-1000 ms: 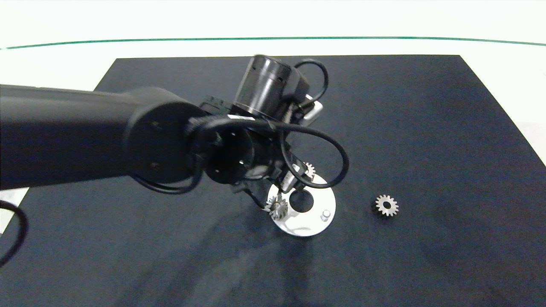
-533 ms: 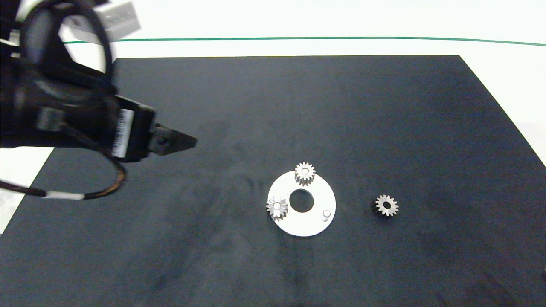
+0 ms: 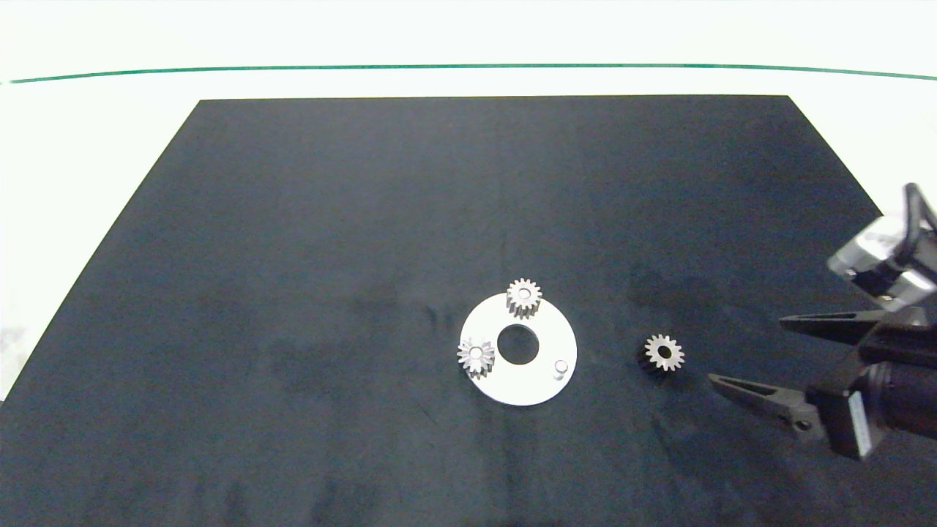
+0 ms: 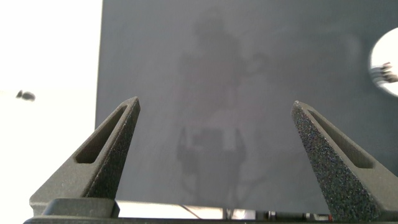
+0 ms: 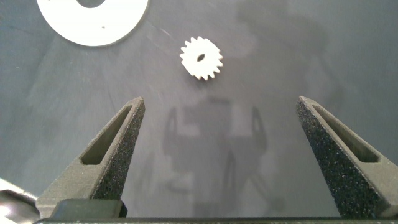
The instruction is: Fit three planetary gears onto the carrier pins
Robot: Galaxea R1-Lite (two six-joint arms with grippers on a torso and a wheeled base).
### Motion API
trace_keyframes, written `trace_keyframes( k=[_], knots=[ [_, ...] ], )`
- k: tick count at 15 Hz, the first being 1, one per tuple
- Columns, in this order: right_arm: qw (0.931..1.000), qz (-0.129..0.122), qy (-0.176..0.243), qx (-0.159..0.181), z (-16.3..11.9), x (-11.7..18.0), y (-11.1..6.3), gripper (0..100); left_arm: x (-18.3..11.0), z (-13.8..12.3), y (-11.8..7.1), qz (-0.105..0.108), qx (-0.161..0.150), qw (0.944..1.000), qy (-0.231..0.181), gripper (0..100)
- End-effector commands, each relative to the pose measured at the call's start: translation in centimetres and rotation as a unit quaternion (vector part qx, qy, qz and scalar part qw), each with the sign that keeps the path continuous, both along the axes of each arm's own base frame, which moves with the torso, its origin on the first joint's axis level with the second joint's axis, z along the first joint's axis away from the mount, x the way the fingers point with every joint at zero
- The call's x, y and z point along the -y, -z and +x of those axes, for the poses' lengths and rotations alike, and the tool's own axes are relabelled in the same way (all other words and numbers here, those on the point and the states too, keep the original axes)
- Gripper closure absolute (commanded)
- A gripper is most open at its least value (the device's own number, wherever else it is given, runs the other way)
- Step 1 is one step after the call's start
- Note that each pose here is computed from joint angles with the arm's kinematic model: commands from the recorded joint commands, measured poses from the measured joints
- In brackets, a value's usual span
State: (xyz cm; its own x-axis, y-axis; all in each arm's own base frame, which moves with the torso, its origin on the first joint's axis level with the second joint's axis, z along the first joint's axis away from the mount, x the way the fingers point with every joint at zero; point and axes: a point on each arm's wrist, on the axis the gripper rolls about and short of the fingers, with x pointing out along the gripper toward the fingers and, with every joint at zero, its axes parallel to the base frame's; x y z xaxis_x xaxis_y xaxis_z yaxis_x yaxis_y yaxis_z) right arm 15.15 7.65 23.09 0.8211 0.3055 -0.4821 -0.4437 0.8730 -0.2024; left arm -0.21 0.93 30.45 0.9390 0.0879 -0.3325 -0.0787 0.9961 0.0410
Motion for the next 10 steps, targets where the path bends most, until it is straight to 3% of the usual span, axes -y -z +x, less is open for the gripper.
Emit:
trace_keyframes(
  k=[1,5,8,10],
  knots=[
    [0.9971,-0.038,-0.037,-0.055,2.4,-3.1,3.0,0,-0.9,-3.8,1.9,-0.018,0.038,0.9984,-0.038,0],
    [0.9955,-0.053,-0.031,-0.072,3.6,-3.8,4.1,0,-1.1,-4.9,2.7,-0.023,0.052,0.9973,-0.047,0],
    [0.9973,-0.063,0.008,-0.037,4.7,-4.2,3.1,0,-1.2,-5.7,2.5,-0.034,0.070,0.9958,-0.049,0],
    [0.9970,-0.067,0.014,-0.035,5.3,-4.6,2.8,0,-1.3,-5.8,2.5,-0.034,0.071,0.9957,-0.048,0]
  ],
)
